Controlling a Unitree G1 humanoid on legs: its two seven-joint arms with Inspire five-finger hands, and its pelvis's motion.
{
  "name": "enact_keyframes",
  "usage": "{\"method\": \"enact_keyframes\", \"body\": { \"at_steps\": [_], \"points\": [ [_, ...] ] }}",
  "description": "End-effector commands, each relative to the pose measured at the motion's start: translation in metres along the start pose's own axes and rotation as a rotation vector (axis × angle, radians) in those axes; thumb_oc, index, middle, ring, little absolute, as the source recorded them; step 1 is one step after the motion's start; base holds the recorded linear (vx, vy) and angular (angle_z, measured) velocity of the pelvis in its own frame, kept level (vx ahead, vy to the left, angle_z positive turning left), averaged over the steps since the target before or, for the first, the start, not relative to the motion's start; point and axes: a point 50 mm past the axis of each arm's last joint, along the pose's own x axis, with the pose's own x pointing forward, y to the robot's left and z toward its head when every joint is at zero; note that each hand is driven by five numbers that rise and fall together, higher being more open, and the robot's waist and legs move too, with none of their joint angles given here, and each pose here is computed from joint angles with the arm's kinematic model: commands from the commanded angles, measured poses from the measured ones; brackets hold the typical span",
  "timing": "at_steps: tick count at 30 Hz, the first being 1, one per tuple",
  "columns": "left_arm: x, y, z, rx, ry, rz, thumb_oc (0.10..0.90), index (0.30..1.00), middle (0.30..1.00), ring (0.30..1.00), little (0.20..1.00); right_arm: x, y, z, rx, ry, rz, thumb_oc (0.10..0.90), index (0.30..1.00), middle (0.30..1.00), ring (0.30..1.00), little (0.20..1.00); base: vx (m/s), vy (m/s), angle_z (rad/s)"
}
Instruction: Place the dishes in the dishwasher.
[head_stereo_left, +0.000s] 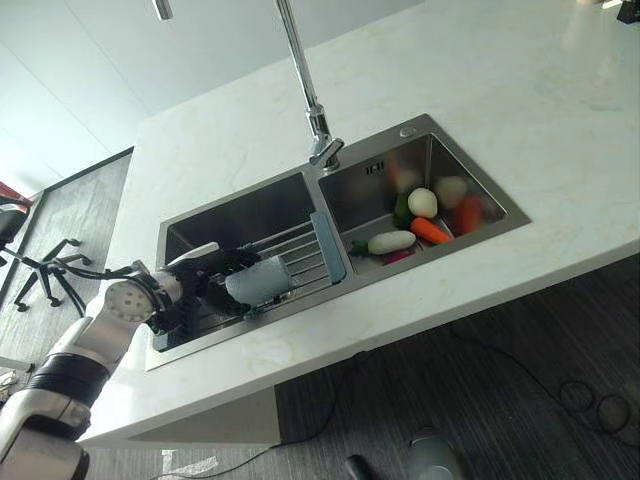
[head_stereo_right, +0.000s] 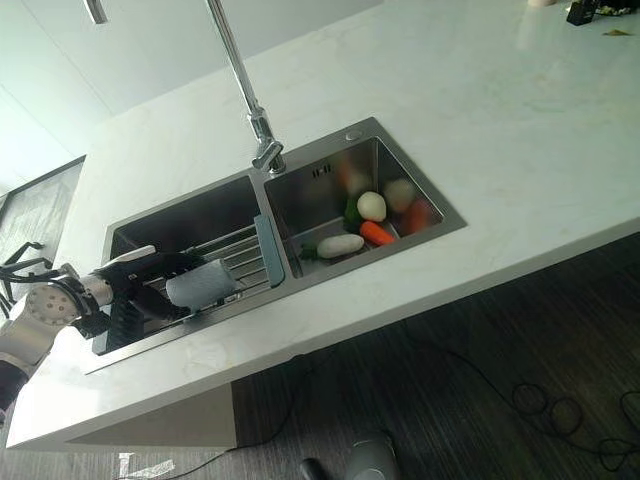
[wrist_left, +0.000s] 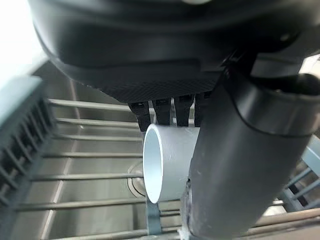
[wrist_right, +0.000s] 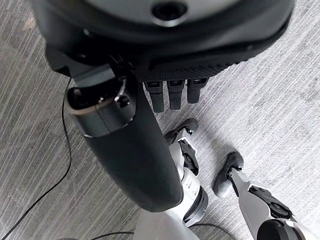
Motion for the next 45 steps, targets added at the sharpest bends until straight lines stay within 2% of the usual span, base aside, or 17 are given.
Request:
{"method": "enact_keyframes", "body": {
  "at_steps": [1, 9, 23, 30, 35, 37, 38, 39, 40, 45],
  "points": [
    [-0.017, 0.067, 0.031, -0.010, -0.131, 0.285, 0.800, 0.900, 0.900, 0.900, 0.900, -0.006, -0.013, -0.006, 0.024, -0.006, -0.011, 0.800, 0.900, 0.900, 0.900, 0.900, 0.00, 0.000, 0.00],
    [-0.011, 0.064, 0.033, -0.042, -0.147, 0.280, 0.800, 0.900, 0.900, 0.900, 0.900, -0.008, -0.018, -0.005, 0.030, -0.001, -0.031, 0.800, 0.900, 0.900, 0.900, 0.900, 0.02, -0.006, -0.01],
    [-0.006, 0.057, 0.030, 0.005, -0.112, 0.272, 0.800, 0.900, 0.900, 0.900, 0.900, -0.008, -0.019, 0.001, 0.022, -0.029, -0.020, 0.800, 0.900, 0.900, 0.900, 0.900, 0.01, -0.003, -0.05],
    [-0.005, 0.060, 0.035, 0.222, -0.049, 0.280, 0.800, 0.900, 0.900, 0.900, 0.900, -0.010, -0.022, 0.008, 0.020, -0.060, -0.015, 0.800, 0.900, 0.900, 0.900, 0.900, -0.01, -0.001, -0.07],
    [-0.005, 0.061, 0.034, 0.263, -0.024, 0.258, 0.800, 0.900, 0.900, 0.900, 0.900, -0.010, -0.021, 0.013, 0.011, -0.079, -0.002, 0.800, 0.900, 0.900, 0.900, 0.900, -0.01, 0.000, -0.04],
    [-0.004, 0.060, 0.038, 0.345, -0.035, 0.243, 0.800, 0.900, 0.900, 0.900, 0.900, -0.010, -0.020, 0.015, 0.008, -0.088, 0.002, 0.800, 0.900, 0.900, 0.900, 0.900, -0.04, 0.006, -0.03],
    [-0.004, 0.059, 0.042, 0.393, -0.059, 0.237, 0.582, 0.573, 0.573, 0.573, 0.573, -0.010, -0.021, 0.016, 0.003, -0.094, 0.004, 0.800, 0.900, 0.900, 0.900, 0.900, -0.02, 0.008, -0.04],
    [-0.004, 0.059, 0.045, 0.415, -0.076, 0.231, 0.444, 0.366, 0.366, 0.366, 0.366, -0.010, -0.021, 0.017, 0.000, -0.096, 0.005, 0.800, 0.900, 0.900, 0.900, 0.900, -0.01, 0.009, -0.04],
    [-0.004, 0.058, 0.049, 0.457, -0.093, 0.220, 0.400, 0.300, 0.300, 0.300, 0.300, -0.010, -0.021, 0.017, -0.004, -0.099, 0.004, 0.800, 0.900, 0.900, 0.900, 0.900, -0.01, 0.007, -0.04],
    [-0.007, 0.062, 0.066, 0.493, -0.174, 0.210, 0.400, 0.300, 0.300, 0.300, 0.300, -0.010, -0.021, 0.019, -0.012, -0.109, 0.004, 0.800, 0.900, 0.900, 0.900, 0.900, -0.01, -0.001, 0.00]
  ]
}}
